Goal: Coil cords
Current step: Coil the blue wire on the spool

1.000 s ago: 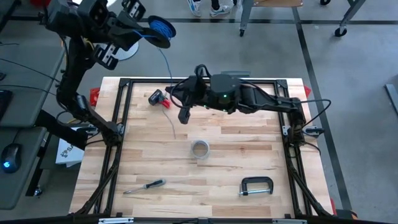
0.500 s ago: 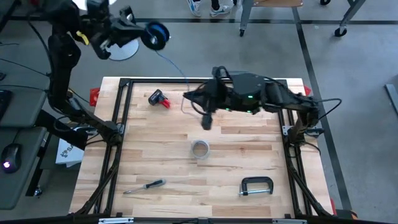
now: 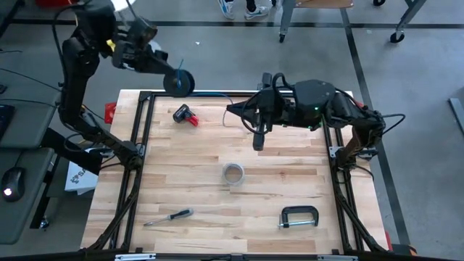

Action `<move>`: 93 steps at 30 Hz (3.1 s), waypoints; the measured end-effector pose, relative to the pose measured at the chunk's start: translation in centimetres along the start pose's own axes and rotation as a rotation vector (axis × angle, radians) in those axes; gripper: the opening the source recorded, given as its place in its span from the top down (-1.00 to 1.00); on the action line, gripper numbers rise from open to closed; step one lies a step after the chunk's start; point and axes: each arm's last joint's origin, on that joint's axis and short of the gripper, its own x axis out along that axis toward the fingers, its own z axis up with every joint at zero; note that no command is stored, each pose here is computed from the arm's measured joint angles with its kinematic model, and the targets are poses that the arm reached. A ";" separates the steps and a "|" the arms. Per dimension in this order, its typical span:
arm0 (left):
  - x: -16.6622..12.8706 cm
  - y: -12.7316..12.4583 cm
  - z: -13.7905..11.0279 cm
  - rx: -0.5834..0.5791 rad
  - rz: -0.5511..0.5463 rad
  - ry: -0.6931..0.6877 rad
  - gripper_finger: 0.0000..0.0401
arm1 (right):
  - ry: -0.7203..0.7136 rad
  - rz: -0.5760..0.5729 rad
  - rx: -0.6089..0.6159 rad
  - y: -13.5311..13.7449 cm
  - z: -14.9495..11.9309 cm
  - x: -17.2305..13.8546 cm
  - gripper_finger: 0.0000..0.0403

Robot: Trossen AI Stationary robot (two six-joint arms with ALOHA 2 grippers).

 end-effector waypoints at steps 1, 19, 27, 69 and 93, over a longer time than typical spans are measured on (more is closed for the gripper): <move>0.2 0.2 -0.1 -0.011 0.001 0.012 0.98 | -0.007 0.008 -0.005 0.0 0.1 0.0 1.00; 9.3 2.3 -0.9 -0.119 -0.173 0.317 0.98 | -0.012 -0.014 -0.020 -1.3 -0.1 0.5 1.00; 13.2 2.0 -0.3 -0.059 -0.317 0.348 0.98 | -0.064 0.000 -0.003 -1.7 0.2 1.2 1.00; 13.0 -2.7 1.4 0.390 -0.620 0.134 0.98 | -0.404 0.124 0.118 -2.6 1.3 4.8 1.00; 13.1 -2.2 2.1 0.240 -0.597 0.127 0.98 | -0.458 0.366 0.456 -3.1 0.8 6.7 1.00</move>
